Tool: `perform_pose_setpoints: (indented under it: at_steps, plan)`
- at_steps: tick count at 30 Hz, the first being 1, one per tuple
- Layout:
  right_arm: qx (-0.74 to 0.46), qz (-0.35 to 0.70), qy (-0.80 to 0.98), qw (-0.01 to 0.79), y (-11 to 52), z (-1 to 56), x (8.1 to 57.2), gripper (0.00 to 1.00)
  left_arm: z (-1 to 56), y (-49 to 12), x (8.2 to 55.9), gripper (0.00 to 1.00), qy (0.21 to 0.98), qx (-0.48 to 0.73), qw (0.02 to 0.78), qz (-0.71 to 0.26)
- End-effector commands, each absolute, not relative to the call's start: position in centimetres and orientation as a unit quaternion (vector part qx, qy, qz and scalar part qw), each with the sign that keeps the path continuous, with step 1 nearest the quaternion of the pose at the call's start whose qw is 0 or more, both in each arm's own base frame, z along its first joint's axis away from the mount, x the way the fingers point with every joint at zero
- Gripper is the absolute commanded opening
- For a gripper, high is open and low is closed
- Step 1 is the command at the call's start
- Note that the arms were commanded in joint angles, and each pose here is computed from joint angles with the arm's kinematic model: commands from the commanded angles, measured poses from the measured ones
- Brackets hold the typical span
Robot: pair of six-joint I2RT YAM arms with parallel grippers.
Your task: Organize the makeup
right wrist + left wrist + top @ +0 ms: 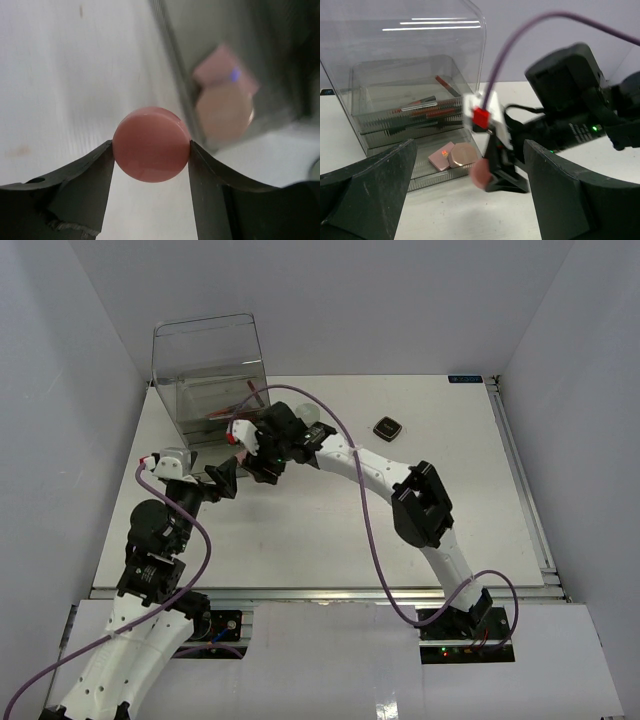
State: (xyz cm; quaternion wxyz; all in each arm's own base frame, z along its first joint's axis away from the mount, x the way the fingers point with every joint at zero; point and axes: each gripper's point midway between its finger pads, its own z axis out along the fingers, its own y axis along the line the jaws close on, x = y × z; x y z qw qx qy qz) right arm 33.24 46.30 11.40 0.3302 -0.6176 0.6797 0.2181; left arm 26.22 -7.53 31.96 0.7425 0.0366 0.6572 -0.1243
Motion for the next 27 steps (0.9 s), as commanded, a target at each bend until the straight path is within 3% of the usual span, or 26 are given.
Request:
perform_pose_setpoints:
  at_steps: [1, 8, 12, 24, 27]
  plan:
    - [-0.575, 0.269, 0.638, 0.437, 53.6, 18.6, 36.3, 0.13, 32.4, -6.6, 25.6, 0.98, 0.645, 0.025, 0.755, -0.113]
    - [-0.497, 0.244, 0.624, 0.551, 58.2, 20.8, 38.7, 0.17, 32.7, -6.1, 25.4, 0.98, 0.640, 0.018, 0.761, -0.106]
    - [-0.461, 0.199, 0.628, 0.595, 58.8, 20.5, 40.3, 0.25, 32.7, -6.1, 25.4, 0.98, 0.639, 0.019, 0.761, -0.107]
    - [-0.459, 0.166, 0.627, 0.607, 58.7, 17.3, 40.9, 0.89, 32.2, -6.4, 25.8, 0.98, 0.647, 0.024, 0.755, -0.106]
    - [-0.466, 0.176, 0.625, 0.602, 58.5, 18.1, 40.3, 0.96, 32.0, -6.5, 25.9, 0.98, 0.648, 0.026, 0.753, -0.107]
